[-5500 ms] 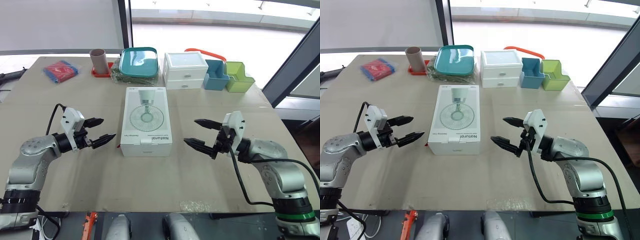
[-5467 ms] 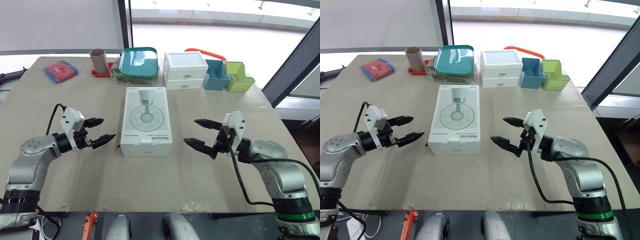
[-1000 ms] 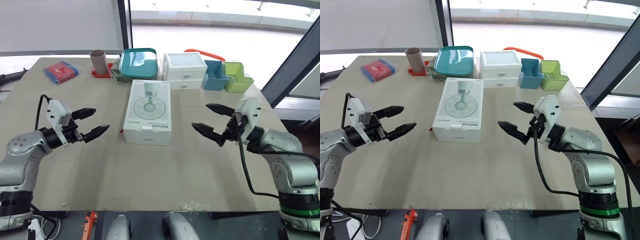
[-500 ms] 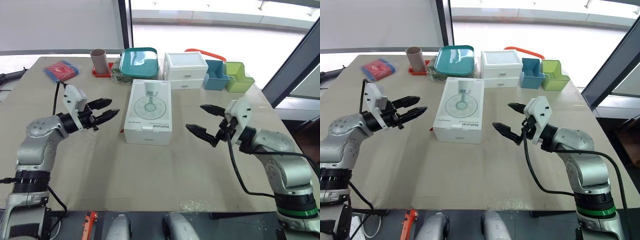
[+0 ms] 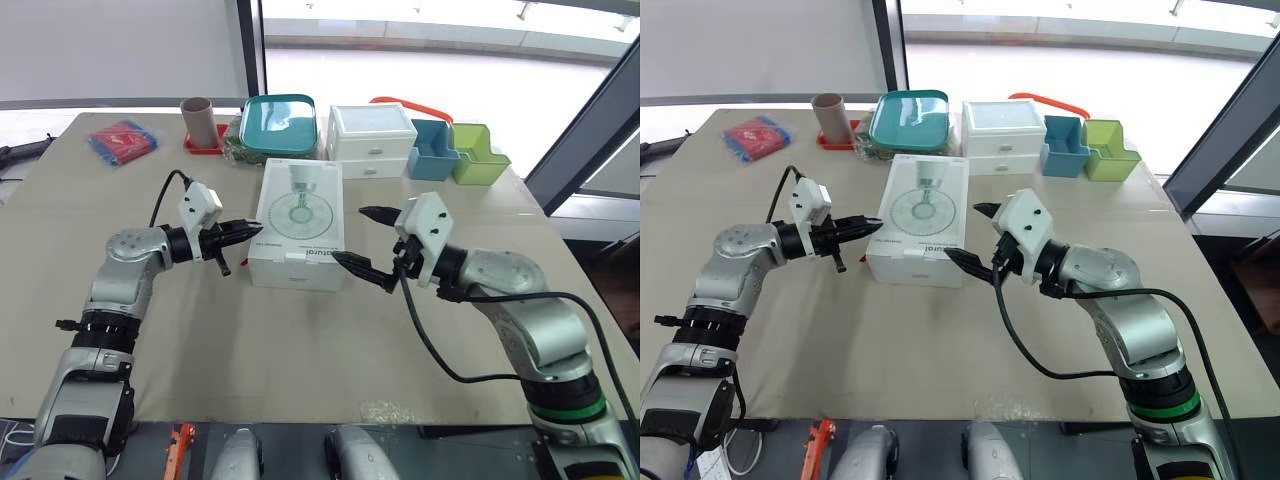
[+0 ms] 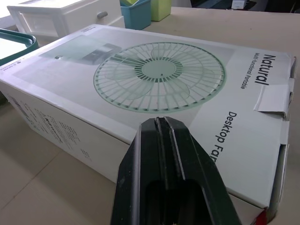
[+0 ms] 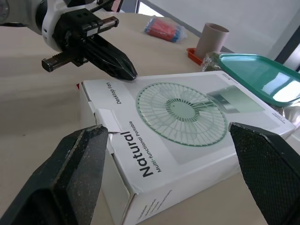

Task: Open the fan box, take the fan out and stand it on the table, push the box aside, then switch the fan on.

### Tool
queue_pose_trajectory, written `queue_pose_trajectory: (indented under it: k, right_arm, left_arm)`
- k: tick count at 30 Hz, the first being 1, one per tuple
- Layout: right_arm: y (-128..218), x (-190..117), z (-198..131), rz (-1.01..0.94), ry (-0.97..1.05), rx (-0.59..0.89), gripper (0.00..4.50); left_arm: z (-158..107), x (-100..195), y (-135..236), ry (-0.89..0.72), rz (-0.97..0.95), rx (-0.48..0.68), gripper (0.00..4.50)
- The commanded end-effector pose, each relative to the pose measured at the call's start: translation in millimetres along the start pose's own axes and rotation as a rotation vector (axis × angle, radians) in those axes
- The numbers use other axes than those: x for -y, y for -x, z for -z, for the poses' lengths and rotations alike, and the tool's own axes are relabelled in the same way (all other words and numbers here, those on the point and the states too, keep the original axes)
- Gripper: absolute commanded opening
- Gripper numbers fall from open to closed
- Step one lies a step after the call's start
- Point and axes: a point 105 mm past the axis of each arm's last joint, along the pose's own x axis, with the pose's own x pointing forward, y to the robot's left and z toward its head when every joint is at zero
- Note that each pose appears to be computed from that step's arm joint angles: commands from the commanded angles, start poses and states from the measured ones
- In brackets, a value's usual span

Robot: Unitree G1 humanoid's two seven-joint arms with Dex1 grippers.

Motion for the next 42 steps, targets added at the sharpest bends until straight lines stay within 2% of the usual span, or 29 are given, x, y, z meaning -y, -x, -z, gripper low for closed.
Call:
queue_pose_trajectory:
  k: [1, 8, 12, 29, 36, 42]
  right_arm:
    - [-12, -13, -20, -0.039, 0.157, 0.028, 4.5]
    - [-37, -27, -6, -0.095, 0.275, -0.03, 4.5]
    - [-47, -25, 2, -0.088, 0.334, -0.067, 4.5]
    - [-59, -6, 9, -0.044, 0.326, -0.087, 4.5]
    - [-58, -4, -4, -0.043, 0.238, -0.031, 4.5]
    - [-58, 8, -2, 0.001, 0.204, -0.05, 4.5]
  left_arm:
    - [-4, 1, -7, -0.035, 0.027, 0.008, 0.06]
    - [3, 2, -9, -0.043, 0.032, 0.001, 0.06]
    - [4, 3, -6, -0.039, 0.028, 0.003, 0.06]
    - [12, 8, -2, -0.027, 0.008, 0.0, 0.06]
    - [15, 10, -3, -0.035, 0.014, -0.01, 0.06]
    - [15, 11, -5, -0.039, 0.015, -0.007, 0.06]
